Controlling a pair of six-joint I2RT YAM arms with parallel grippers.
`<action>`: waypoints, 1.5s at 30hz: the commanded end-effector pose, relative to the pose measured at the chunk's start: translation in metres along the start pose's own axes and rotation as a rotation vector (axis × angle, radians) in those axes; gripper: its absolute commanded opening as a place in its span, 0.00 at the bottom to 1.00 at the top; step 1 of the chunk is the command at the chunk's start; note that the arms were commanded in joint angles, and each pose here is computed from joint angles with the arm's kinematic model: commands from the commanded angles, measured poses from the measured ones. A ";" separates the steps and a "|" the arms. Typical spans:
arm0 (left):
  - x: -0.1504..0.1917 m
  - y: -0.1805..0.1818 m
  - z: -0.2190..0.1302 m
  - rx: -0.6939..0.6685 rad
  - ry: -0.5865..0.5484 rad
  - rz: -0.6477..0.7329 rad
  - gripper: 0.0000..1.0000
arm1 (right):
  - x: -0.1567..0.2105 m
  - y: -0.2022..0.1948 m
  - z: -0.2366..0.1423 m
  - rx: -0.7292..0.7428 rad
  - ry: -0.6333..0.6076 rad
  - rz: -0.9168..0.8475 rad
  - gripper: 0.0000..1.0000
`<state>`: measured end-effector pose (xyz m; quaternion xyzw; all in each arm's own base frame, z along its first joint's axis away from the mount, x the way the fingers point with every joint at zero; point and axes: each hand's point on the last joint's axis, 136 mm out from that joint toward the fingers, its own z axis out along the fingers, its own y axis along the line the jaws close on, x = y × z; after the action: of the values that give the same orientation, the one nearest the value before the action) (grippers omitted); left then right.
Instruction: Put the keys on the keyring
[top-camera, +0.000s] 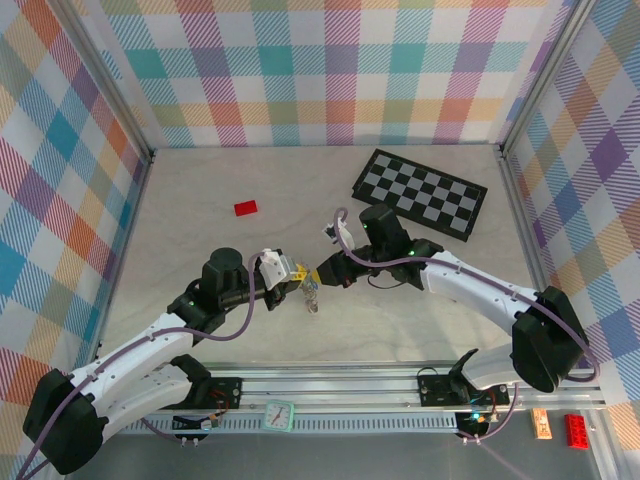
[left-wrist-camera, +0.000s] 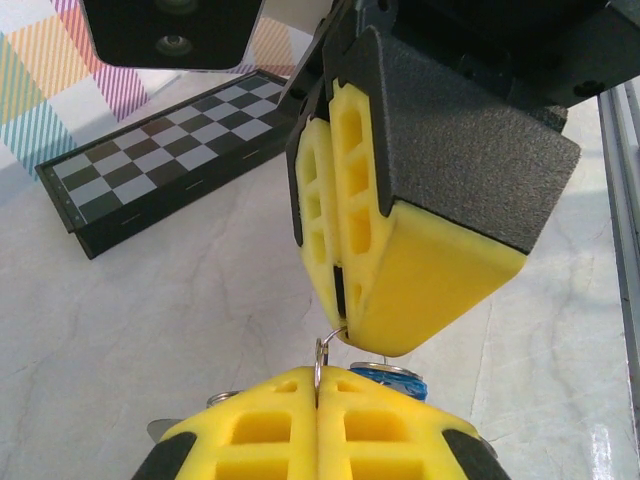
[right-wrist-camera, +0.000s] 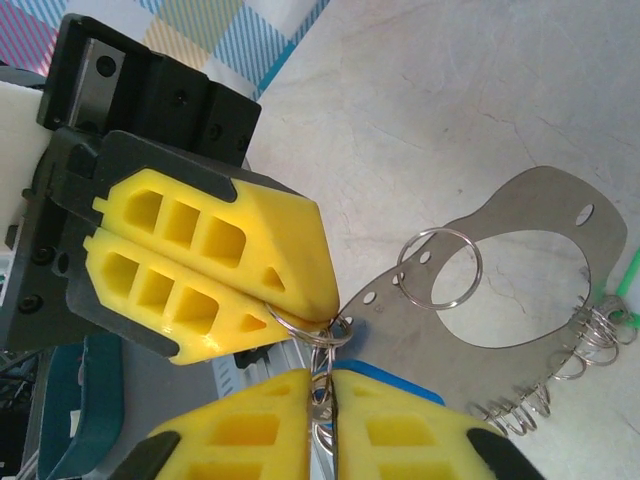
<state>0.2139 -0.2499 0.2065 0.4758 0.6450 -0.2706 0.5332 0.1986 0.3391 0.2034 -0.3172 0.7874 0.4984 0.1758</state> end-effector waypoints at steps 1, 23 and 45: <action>-0.013 -0.002 -0.003 -0.003 -0.061 0.019 0.00 | -0.005 0.007 0.003 -0.042 -0.007 -0.004 0.10; -0.022 -0.001 -0.004 -0.018 -0.146 0.007 0.00 | -0.005 -0.016 0.008 -0.064 -0.001 0.081 0.18; -0.037 -0.009 -0.002 0.056 -0.294 -0.109 0.00 | -0.016 0.008 -0.013 -0.064 -0.147 -0.759 0.38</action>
<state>0.2120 -0.2593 0.2189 0.4066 0.6159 -0.3585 0.5717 0.2062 0.3307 0.2184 -0.5270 0.6211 0.4453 0.3718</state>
